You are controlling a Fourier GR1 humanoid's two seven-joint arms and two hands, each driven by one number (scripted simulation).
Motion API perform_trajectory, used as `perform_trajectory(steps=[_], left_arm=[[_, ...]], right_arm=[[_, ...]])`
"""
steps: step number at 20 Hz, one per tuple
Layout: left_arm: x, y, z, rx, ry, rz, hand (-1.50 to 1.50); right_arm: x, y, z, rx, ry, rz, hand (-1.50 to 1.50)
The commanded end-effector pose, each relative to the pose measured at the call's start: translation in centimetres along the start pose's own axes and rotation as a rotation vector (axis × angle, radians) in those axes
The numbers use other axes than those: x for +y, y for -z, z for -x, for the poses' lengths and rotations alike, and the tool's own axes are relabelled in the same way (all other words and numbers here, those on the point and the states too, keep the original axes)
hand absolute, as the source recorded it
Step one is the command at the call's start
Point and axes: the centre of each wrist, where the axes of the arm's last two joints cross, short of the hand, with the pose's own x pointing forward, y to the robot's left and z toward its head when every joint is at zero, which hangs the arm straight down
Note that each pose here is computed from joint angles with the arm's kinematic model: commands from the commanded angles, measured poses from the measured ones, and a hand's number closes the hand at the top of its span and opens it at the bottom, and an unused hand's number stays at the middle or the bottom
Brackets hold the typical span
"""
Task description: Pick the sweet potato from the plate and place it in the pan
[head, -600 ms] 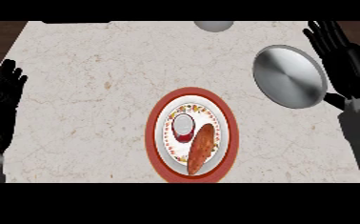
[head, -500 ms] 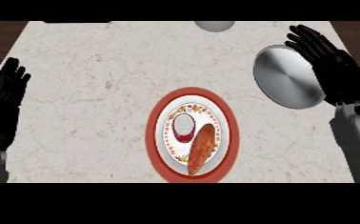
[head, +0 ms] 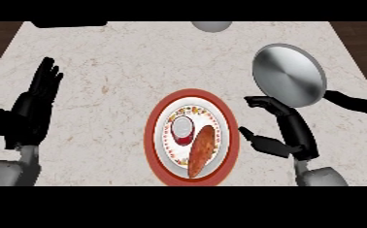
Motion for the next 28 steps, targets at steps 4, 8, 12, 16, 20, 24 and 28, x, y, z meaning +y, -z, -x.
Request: perform_trajectory(steps=[4, 8, 12, 16, 20, 24, 28], left_arm=[[-1.4, 0.6, 0.5, 0.011, -0.03, 0.026, 0.0], [-2.4, 0.5, 0.9, -0.007, -0.005, 0.046, 0.0], [-1.4, 0.9, 1.5, -0.004, -0.02, 0.055, 0.0], [-3.3, 0.6, 1.4, 0.009, -0.018, 0.076, 0.0], [-2.7, 2.2, 0.6, 0.003, -0.019, 0.076, 0.0], [-4.3, 3.0, 1.3, -0.014, -0.019, 0.079, 0.0], [-2.8, 3.2, 0.9, -0.008, -0.018, 0.076, 0.0]], right_arm=[[-2.4, -7.7, -2.9, -0.074, -0.305, 0.127, -1.5], [-5.8, -7.2, -9.3, 0.014, -0.422, -0.013, -1.5], [-5.9, -6.8, -14.0, 0.095, -0.582, -0.129, -1.5], [-5.1, -6.6, -19.1, 0.149, -0.592, -0.133, -1.5], [-4.7, -3.8, -21.4, 0.118, -0.68, -0.094, -1.5], [-1.9, -1.9, -22.3, 0.124, -0.631, -0.132, -1.5], [-0.6, -1.0, -22.9, 0.128, -0.577, -0.243, -1.5]])
